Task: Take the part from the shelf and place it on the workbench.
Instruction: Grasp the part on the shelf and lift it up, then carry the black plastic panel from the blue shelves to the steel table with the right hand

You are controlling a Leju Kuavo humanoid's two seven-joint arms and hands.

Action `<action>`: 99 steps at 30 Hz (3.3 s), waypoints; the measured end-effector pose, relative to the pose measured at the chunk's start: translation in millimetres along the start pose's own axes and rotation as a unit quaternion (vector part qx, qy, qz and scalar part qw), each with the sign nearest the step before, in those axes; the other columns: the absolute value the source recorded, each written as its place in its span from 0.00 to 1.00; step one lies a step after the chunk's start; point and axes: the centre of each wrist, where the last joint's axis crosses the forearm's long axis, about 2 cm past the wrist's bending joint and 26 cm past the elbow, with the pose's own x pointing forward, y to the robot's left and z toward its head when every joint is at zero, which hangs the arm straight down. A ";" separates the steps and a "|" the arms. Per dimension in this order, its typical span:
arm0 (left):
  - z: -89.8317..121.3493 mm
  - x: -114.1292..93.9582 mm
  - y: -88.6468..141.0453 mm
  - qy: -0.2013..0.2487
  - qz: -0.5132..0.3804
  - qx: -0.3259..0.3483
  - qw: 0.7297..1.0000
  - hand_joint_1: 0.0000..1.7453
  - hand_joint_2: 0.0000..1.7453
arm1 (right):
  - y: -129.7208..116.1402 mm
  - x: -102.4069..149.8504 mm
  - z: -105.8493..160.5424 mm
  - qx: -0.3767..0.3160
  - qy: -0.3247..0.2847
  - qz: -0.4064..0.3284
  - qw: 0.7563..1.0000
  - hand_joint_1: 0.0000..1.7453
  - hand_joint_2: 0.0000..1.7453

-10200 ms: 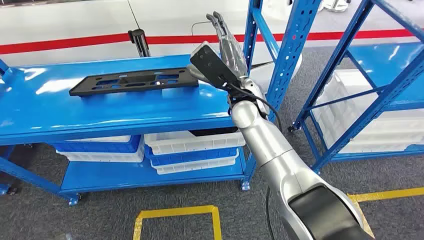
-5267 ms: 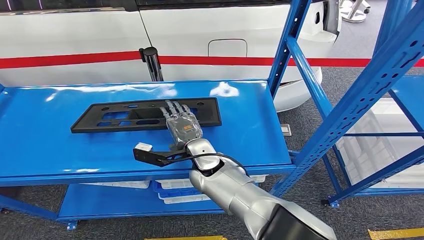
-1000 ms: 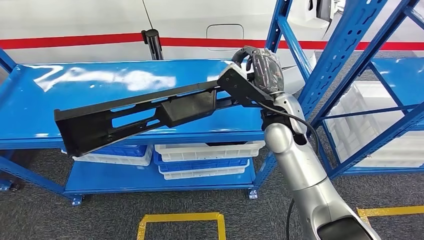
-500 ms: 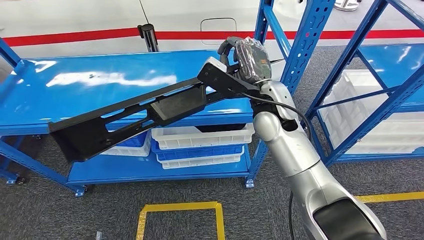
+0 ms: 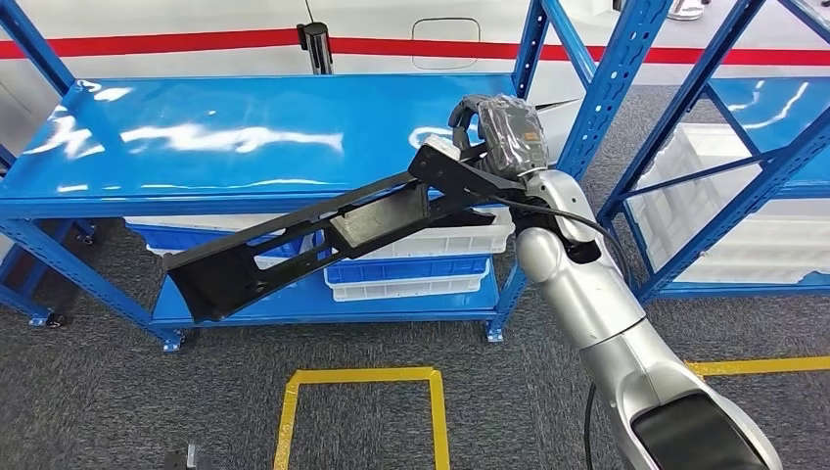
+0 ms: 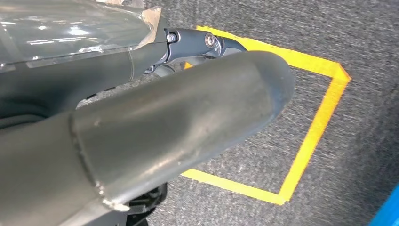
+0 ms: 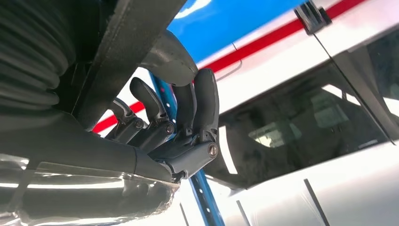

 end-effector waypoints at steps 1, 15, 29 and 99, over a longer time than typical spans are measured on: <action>-0.2 0.4 -0.2 -0.001 0.000 0.000 1.000 0.00 0.00 | 0.5 0.2 0.2 0.002 -0.001 0.001 1.000 1.00 1.00; 0.9 -1.8 3.5 -0.004 0.009 0.008 1.000 0.00 0.00 | 11.9 1.8 -0.6 0.052 -0.021 -0.006 0.998 1.00 1.00; 3.8 -7.4 12.5 -0.008 0.020 0.020 1.000 0.00 0.00 | 12.5 1.4 -8.5 0.082 -0.021 -0.007 0.996 1.00 1.00; 3.8 -7.0 21.0 -0.030 0.062 0.057 0.996 0.00 0.00 | 12.5 -40.3 14.6 -0.047 0.019 -0.150 0.987 1.00 1.00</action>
